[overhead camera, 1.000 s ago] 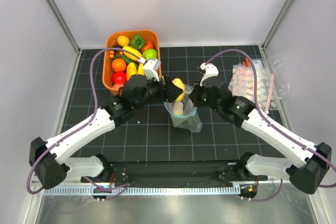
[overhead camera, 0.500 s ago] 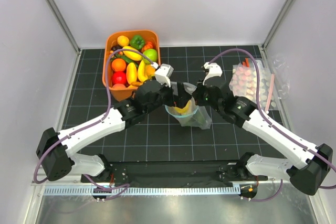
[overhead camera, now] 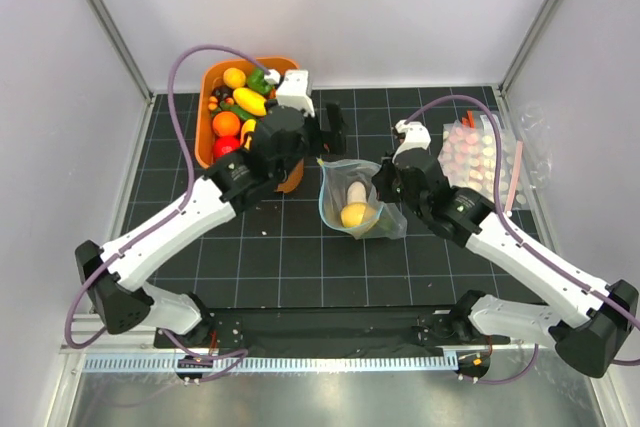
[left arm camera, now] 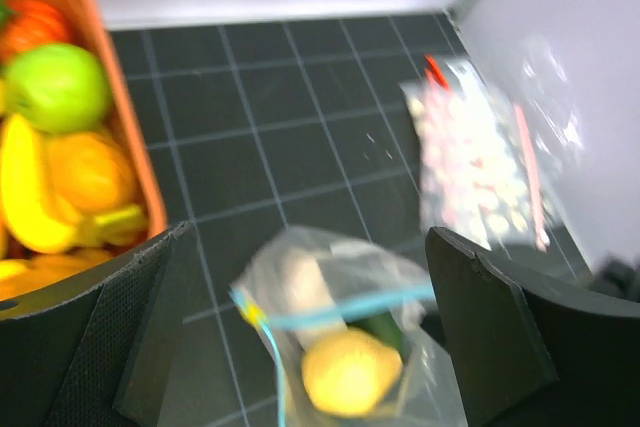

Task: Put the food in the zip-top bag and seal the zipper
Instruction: Pick up the fake fruit from the bin.

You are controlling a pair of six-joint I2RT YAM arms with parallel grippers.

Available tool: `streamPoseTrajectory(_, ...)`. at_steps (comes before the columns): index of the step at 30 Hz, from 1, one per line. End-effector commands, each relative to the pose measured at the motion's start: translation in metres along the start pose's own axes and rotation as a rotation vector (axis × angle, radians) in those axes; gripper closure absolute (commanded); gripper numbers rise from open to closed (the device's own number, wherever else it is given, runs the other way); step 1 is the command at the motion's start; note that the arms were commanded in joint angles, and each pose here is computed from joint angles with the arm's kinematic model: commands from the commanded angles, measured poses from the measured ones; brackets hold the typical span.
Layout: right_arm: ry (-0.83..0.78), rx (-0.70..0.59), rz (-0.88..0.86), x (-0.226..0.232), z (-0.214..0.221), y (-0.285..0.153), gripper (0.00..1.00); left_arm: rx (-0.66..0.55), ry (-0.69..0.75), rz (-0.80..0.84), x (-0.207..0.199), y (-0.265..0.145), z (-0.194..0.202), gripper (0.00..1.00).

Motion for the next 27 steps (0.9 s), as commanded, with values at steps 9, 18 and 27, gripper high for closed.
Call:
streamPoseTrajectory(9, 0.039, -0.091, -0.003, -0.001, -0.020, -0.007, 0.99, 0.004, 0.041, -0.285, 0.093, 0.075, -0.055, 0.00)
streamPoseTrajectory(18, 0.029, -0.084, -0.010, 0.001, -0.018, -0.004, 0.99, 0.080, 0.257, -0.439, 0.160, 0.120, -0.077, 0.00)
streamPoseTrajectory(27, 0.024, -0.070, -0.010, 0.003, -0.015, 0.002, 0.99, 0.235, 0.466, -0.519, 0.201, 0.155, -0.064, 0.00)
Point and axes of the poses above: each gripper's point midway between its finger pads, its own y axis out along the fingers, its own x axis along the line the jaws close on, z = x × y, the point moved 4 cm from there along -y, back along the fingers, and after that the axes turned 9 degrees about -y, right-handed, at the moved point
